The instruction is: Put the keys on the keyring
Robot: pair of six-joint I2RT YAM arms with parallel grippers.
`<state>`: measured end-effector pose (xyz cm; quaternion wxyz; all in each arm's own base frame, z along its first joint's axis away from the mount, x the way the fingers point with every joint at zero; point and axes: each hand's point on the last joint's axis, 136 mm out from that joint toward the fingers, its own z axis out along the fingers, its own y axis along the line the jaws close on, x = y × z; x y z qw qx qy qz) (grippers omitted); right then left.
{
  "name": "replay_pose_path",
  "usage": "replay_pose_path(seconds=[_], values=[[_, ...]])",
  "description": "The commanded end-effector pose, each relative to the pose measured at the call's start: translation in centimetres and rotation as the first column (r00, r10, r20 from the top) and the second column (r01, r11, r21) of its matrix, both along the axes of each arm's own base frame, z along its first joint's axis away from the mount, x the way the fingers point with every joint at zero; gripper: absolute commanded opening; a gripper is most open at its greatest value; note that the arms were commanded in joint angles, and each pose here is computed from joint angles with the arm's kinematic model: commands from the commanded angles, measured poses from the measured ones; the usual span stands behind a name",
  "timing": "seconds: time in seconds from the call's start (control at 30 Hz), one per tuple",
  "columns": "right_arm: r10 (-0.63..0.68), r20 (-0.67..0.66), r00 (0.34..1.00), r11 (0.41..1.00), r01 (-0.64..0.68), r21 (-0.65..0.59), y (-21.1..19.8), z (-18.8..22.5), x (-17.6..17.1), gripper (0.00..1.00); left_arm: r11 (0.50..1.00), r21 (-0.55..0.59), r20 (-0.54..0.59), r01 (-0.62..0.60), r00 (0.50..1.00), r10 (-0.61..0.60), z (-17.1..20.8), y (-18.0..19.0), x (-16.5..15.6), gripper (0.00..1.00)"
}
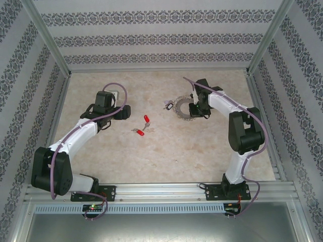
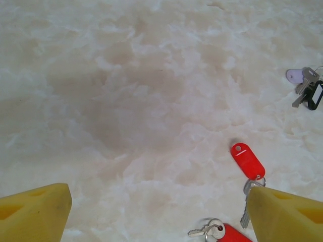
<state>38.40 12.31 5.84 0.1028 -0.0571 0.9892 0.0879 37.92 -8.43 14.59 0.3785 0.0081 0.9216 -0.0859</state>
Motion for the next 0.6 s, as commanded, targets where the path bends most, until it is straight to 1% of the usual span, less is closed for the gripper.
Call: replay_pose_path(seconds=[0.0,0.1,0.13,0.3,0.5,0.57], values=[[0.017,-0.03,0.999,0.999,-0.018,-0.042,0.2,-0.8,-0.4,0.07,0.999,-0.002,0.016,0.05,0.999,-0.05,-0.1,-1.2,0.2,0.9],[0.032,-0.033,0.999,0.998,-0.034,-0.05,0.7,-1.1,-0.3,0.16,0.999,-0.002,0.014,0.052,0.999,-0.052,-0.2,-1.3,0.2,0.9],[0.035,-0.037,0.999,0.998,-0.037,-0.052,0.8,-1.3,-0.3,0.18,0.999,-0.002,0.014,0.052,0.999,-0.052,-0.1,-1.3,0.2,0.9],[0.025,-0.053,0.998,0.997,-0.029,-0.065,1.4,-2.1,0.3,0.21,0.999,-0.002,0.018,0.052,0.998,-0.052,0.0,-1.4,0.3,0.9],[0.019,-0.058,0.998,0.989,-0.028,-0.142,1.2,-2.4,0.6,0.21,0.998,0.0,0.018,0.057,0.998,-0.057,0.0,-1.5,0.2,0.9],[0.014,-0.059,0.998,0.984,-0.024,-0.174,0.8,-2.4,0.6,0.22,0.998,0.002,0.018,0.06,0.998,-0.06,0.1,-1.6,0.2,0.9]])
